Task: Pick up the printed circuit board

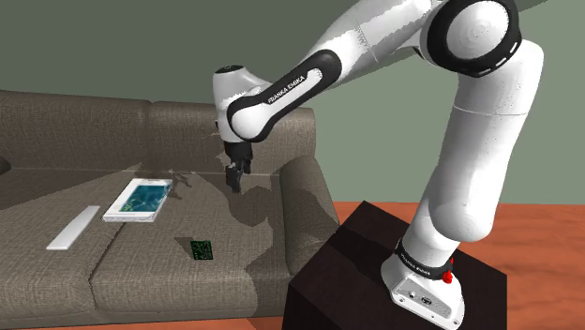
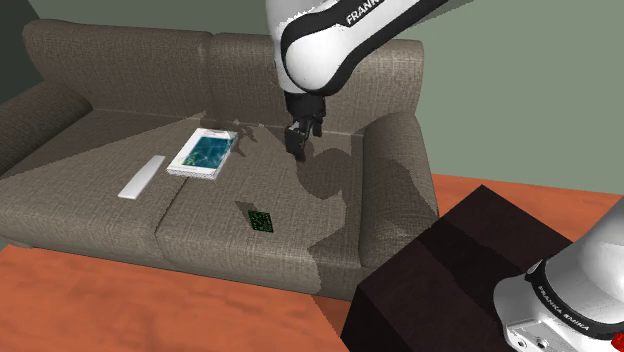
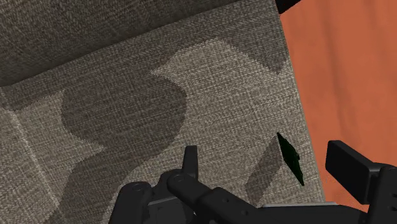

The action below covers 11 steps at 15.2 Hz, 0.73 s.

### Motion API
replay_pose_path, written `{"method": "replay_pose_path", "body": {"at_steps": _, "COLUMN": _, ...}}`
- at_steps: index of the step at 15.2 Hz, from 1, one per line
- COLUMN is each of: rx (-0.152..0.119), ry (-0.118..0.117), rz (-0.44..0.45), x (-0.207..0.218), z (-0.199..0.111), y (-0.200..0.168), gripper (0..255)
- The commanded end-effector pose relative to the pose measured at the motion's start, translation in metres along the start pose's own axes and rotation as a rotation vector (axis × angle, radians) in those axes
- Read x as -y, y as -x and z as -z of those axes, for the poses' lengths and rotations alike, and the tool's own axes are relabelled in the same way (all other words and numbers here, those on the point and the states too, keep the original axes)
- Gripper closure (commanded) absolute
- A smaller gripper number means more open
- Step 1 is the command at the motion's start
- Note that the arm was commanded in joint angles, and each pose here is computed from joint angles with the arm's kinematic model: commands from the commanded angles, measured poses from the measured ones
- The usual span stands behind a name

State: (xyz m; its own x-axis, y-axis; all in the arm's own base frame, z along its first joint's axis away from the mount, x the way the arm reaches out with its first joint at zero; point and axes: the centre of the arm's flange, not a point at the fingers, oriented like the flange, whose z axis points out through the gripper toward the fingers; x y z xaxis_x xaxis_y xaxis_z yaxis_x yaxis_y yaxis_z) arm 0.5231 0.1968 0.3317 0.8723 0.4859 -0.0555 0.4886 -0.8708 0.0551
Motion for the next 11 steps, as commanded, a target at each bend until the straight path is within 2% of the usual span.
{"method": "replay_pose_path", "body": {"at_steps": 1, "rx": 0.009, "ry": -0.006, "rz": 0.025, "x": 0.011, "z": -0.023, "y": -0.017, "gripper": 0}}
{"method": "replay_pose_path", "body": {"at_steps": 11, "rx": 0.058, "ry": -0.033, "rz": 0.146, "x": 0.066, "z": -0.120, "y": -0.092, "gripper": 0}}
